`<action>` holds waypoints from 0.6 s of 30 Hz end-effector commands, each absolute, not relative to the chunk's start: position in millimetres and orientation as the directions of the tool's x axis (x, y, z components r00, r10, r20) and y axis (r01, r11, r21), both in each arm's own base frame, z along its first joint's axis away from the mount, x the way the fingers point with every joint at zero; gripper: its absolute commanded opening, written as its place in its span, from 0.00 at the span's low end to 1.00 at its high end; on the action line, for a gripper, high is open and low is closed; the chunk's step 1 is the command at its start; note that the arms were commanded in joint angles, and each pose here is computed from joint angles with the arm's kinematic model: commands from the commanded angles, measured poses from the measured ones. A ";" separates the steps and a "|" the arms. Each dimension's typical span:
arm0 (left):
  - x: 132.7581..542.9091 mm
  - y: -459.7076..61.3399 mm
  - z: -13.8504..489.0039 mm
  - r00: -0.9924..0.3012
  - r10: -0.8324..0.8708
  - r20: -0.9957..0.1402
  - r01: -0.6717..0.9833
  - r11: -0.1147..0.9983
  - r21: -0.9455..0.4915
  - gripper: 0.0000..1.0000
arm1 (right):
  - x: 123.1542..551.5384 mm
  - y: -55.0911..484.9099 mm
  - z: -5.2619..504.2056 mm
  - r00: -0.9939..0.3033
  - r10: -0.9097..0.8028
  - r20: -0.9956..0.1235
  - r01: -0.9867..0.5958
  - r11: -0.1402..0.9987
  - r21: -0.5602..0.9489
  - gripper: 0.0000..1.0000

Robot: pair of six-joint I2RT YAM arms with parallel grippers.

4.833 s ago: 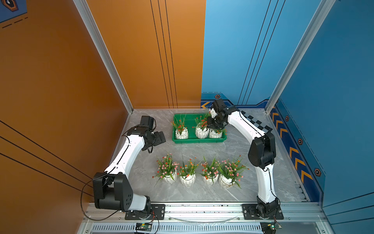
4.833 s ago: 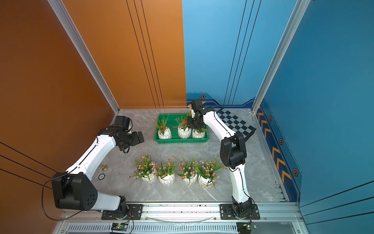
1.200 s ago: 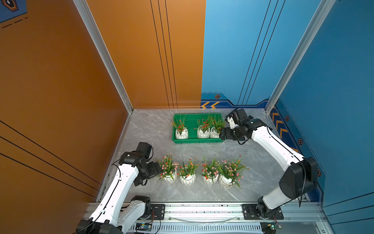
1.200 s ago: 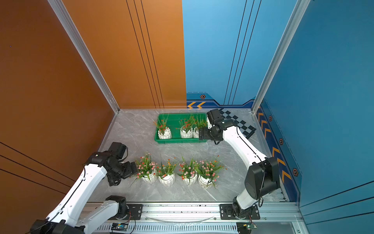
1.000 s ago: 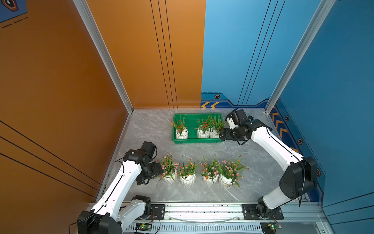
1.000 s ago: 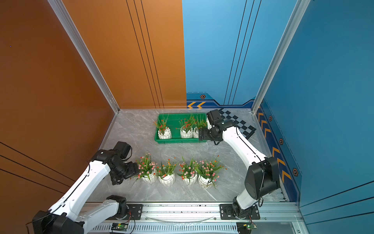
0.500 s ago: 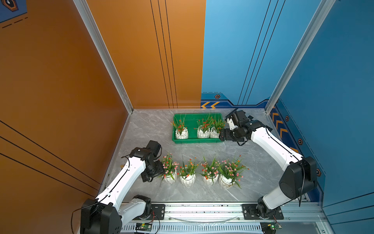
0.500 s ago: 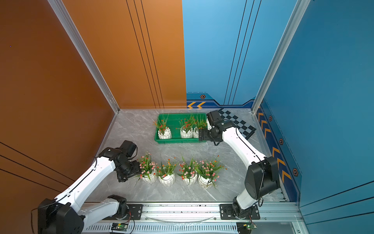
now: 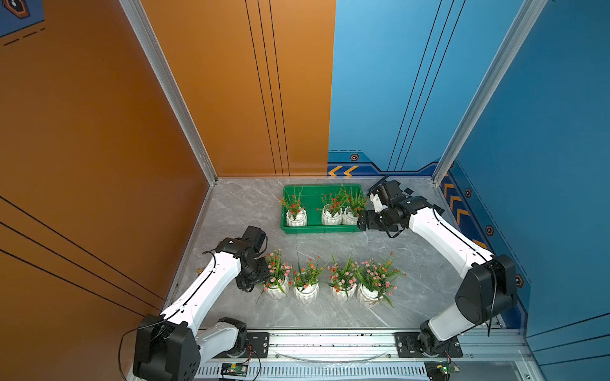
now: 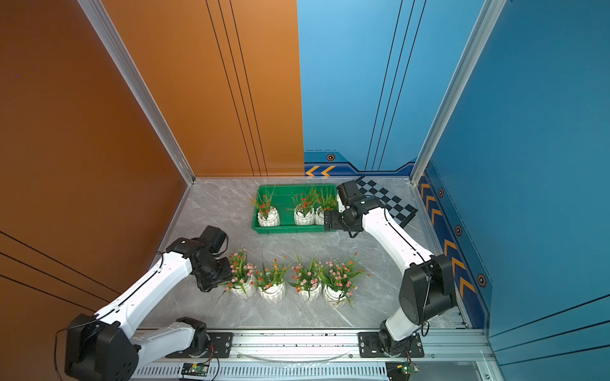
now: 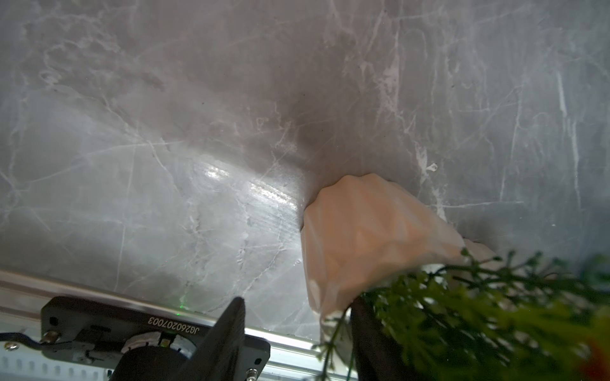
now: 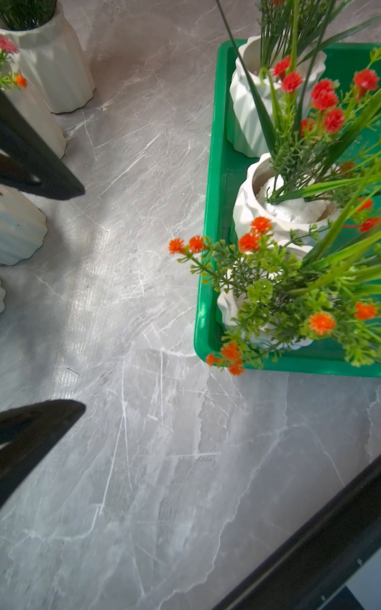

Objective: Put the potted gypsophila into the storage box
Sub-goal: Pick up the baby's breath potted plant from the center of the board.

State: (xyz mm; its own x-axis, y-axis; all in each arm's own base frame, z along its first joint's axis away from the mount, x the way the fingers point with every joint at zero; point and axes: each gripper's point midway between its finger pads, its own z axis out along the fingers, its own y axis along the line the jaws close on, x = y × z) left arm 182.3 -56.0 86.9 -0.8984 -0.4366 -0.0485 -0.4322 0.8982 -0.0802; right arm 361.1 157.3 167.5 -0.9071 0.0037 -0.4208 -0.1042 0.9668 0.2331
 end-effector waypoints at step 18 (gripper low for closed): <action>177.2 -56.3 68.6 -0.911 -0.411 -0.026 -0.410 0.912 -0.029 0.32 | 364.3 158.4 155.5 -0.918 0.019 -0.395 -0.083 0.967 0.240 0.96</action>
State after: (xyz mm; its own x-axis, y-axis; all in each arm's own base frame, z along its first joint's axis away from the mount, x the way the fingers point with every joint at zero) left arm 185.1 -67.6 78.8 -0.9117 -0.4098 -0.0297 -0.4051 0.9086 -0.1015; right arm 363.0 158.1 164.1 -0.9088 0.0030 -0.4173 -0.1033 0.9672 0.2320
